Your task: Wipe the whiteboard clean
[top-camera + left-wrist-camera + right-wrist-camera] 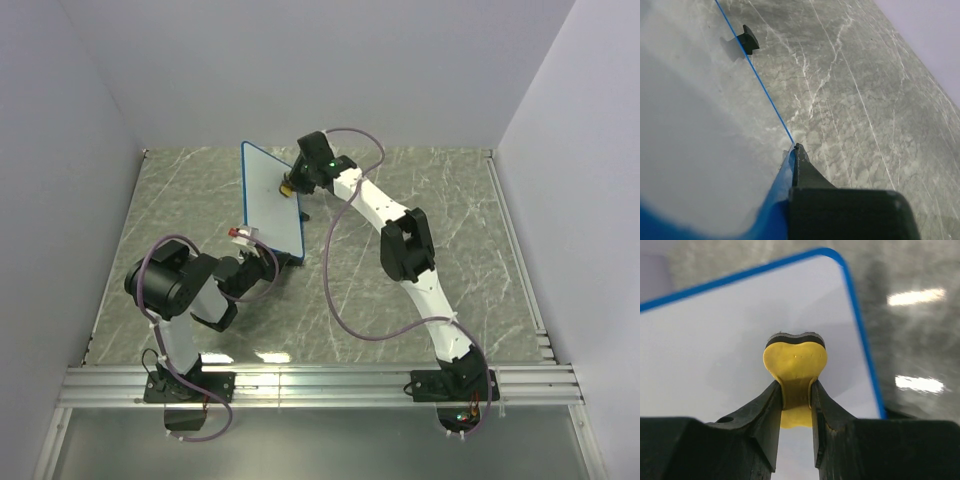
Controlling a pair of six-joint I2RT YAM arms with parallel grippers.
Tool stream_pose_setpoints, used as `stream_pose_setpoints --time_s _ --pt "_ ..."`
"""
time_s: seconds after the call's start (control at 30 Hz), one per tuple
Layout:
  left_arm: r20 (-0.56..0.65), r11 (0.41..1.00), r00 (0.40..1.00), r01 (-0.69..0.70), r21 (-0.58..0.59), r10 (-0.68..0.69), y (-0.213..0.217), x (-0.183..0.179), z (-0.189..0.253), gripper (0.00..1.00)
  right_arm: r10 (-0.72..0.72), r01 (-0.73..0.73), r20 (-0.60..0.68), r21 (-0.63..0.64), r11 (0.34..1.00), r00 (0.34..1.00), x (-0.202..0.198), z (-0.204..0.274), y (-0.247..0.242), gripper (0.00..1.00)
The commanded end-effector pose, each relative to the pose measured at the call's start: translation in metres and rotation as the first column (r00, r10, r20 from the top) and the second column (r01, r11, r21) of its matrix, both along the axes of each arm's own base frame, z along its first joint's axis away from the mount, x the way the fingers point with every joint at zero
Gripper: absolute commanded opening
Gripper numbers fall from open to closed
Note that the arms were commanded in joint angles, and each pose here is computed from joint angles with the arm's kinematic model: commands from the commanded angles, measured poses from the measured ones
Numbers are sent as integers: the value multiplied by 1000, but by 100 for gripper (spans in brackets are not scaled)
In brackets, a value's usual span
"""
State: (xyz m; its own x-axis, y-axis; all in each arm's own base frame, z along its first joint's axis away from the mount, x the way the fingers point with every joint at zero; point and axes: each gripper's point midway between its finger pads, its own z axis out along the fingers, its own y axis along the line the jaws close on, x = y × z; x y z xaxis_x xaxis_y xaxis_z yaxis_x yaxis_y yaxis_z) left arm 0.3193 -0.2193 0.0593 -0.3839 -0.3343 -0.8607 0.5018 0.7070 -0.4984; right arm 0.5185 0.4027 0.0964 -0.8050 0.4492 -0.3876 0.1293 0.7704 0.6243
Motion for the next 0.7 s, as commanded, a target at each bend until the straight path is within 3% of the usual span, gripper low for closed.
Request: stream_pose_setpoints --time_s 0.0,0.13,0.5,0.67 --pt "-249 962 942 255 97 -225 -20 -67 -66 0 52 -75 108 214 974 993 1 53 55 0" --pt "-244 961 943 256 103 -225 -20 -66 -65 0 43 -74 121 267 961 992 0 73 56 0" --pt "-248 960 941 262 103 -230 -21 -66 -69 0 211 -240 123 327 914 970 -77 114 106 0" --pt "-246 959 942 262 108 -230 -21 -65 -68 0 228 -231 46 278 932 973 -89 79 100 0"
